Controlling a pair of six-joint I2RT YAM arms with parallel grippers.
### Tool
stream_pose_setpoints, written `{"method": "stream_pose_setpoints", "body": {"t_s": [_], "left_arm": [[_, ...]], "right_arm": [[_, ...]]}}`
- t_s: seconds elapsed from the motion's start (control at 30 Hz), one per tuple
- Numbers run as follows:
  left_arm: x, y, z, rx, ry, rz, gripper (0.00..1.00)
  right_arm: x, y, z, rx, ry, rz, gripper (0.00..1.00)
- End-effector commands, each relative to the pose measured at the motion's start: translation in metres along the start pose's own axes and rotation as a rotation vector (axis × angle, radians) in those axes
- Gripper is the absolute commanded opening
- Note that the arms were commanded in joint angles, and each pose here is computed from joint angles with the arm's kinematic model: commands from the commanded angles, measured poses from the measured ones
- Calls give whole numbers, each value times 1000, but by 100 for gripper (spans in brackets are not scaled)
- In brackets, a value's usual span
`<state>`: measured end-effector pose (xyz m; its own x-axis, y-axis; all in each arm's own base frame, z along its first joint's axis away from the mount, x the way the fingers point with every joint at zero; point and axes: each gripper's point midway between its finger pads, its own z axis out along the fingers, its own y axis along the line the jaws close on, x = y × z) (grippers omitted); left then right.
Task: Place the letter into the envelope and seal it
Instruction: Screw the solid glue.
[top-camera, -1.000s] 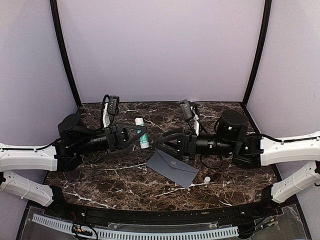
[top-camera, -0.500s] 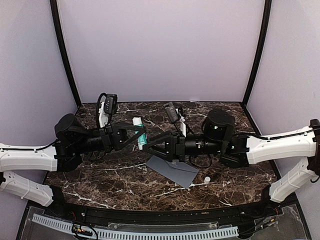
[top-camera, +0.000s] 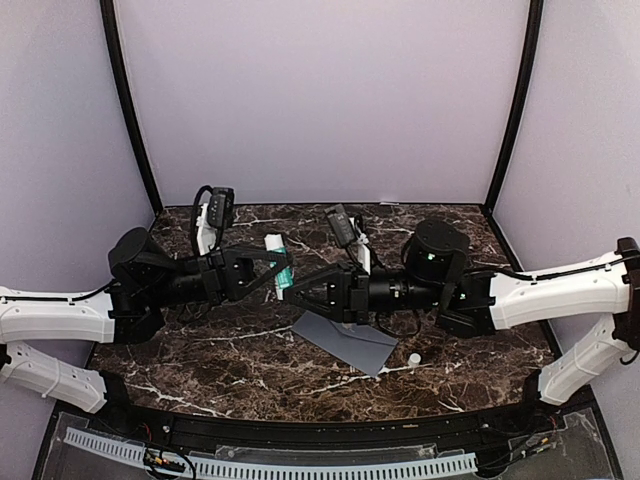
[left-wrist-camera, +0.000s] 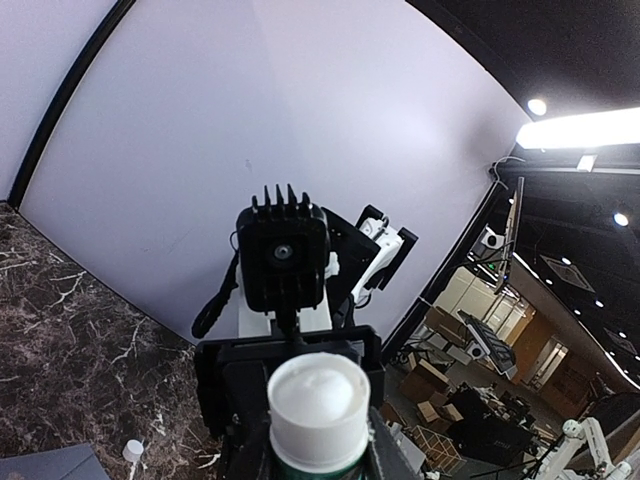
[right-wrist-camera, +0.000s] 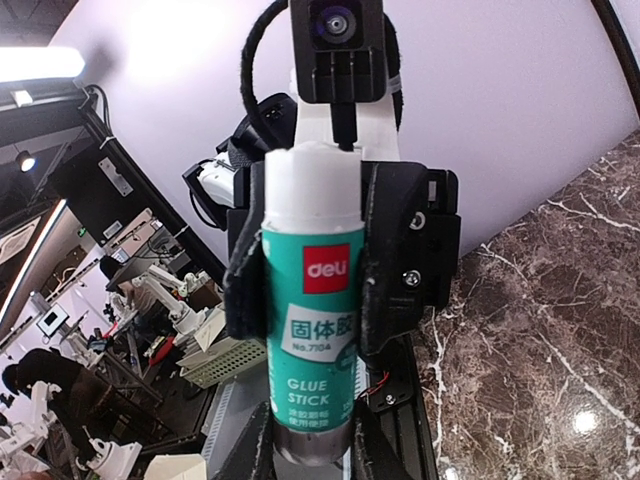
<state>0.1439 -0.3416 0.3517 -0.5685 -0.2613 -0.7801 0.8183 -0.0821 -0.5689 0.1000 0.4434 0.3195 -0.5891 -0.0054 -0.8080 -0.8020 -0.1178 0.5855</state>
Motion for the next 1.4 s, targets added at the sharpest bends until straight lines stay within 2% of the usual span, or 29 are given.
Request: {"method": "stream_pose_setpoints", "body": {"t_s": [0.0, 0.33, 0.6, 0.77, 1.03, 1.23, 1.37], "left_arm": [[-8, -6, -1, 20, -27, 28, 0], [6, 17, 0, -81, 30, 40, 0], [19, 47, -4, -223, 56, 48, 0], [24, 67, -6, -358, 69, 65, 0], [33, 97, -13, -511, 46, 3, 0], [35, 98, -11, -485, 24, -29, 0], [35, 92, -10, -449, 7, -38, 0]], "right_arm": [[-17, 17, 2, -46, -50, -32, 18], [-21, 4, -5, 47, -74, -34, 9], [-24, -37, -1, 295, -49, -33, 6], [-24, -70, 4, 513, -10, -41, 3], [-10, -113, 13, 805, 76, -82, 4], [-5, -118, 24, 836, 90, -86, 5], [-8, -105, 25, 771, 77, -90, 12]]}}
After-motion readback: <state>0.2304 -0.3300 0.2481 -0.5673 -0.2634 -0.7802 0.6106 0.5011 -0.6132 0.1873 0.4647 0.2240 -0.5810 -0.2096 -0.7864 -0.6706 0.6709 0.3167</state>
